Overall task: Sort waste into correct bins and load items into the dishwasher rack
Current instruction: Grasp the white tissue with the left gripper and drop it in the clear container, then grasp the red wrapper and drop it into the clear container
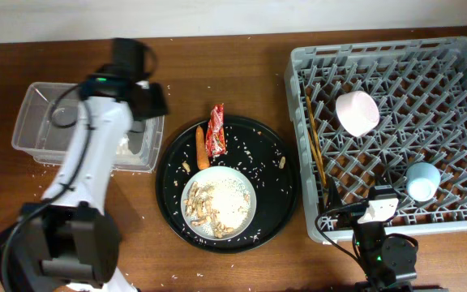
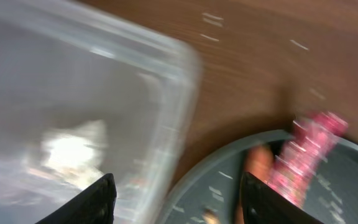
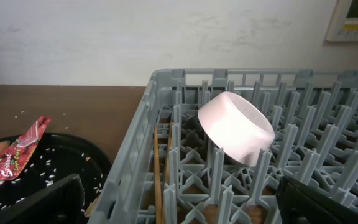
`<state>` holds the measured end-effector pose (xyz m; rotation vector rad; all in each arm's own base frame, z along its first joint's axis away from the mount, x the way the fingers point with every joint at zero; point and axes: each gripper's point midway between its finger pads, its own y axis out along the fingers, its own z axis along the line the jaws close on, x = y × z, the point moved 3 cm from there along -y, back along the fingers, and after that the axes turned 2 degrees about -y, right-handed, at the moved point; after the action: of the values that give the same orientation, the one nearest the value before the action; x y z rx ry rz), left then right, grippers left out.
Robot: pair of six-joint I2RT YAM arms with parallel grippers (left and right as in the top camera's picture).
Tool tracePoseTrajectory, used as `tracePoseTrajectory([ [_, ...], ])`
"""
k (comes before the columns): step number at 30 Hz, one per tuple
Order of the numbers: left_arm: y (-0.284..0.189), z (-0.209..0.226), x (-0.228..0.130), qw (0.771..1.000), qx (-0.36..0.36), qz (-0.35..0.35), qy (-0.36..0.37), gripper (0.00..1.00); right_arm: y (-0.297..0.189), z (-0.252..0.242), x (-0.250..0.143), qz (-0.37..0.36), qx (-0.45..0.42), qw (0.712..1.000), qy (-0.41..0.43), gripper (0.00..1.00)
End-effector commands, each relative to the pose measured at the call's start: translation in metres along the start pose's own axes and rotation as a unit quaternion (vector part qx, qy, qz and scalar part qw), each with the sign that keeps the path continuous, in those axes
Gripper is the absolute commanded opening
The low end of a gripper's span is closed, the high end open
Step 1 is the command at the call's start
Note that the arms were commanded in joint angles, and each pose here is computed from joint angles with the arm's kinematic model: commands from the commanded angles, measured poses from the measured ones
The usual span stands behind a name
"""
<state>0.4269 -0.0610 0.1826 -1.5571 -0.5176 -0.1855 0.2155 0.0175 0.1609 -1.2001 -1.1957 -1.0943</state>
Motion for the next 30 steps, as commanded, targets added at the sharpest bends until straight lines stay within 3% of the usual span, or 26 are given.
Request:
tracePoseTrajectory([
  [1, 0.015, -0.057, -0.029, 0.995, 0.021, 0.002, 0.094, 0.63, 0.0, -0.001, -0.003, 0.001, -0.002, 1.0, 0.006, 0.98],
  [6, 0.067, -0.109, -0.058, 0.984, 0.03, 0.006, 0.175, 0.63, 0.0, -0.001, -0.003, 0.001, -0.002, 1.0, 0.006, 0.98],
  [11, 0.117, -0.116, -0.073, 0.982, 0.037, 0.026, 0.182, 0.63, 0.0, -0.001, -0.003, 0.001, -0.002, 1.0, 0.006, 0.98],
  [15, 0.132, -0.115, -0.08, 0.981, 0.043, 0.037, 0.186, 0.54, 0.0, -0.001, -0.003, 0.001, -0.002, 1.0, 0.006, 0.98],
  [18, 0.126, -0.118, -0.075, 0.982, 0.039, 0.03, 0.184, 0.26, 0.0, -0.001, -0.003, 0.001, -0.002, 1.0, 0.006, 0.98],
  [20, 0.116, -0.12, -0.067, 0.982, 0.037, 0.026, 0.182, 0.01, 0.0, -0.001, -0.003, 0.001, -0.002, 1.0, 0.006, 0.98],
  [26, 0.054, -0.113, -0.028, 0.986, 0.043, -0.002, 0.164, 0.0, 0.0, -0.001, -0.003, 0.001, -0.002, 1.0, 0.006, 0.98],
  [30, -0.004, -0.054, 0.015, 0.988, 0.108, -0.054, 0.1, 0.0, 0.0, -0.001, -0.003, 0.001, -0.002, 1.0, 0.006, 0.98],
])
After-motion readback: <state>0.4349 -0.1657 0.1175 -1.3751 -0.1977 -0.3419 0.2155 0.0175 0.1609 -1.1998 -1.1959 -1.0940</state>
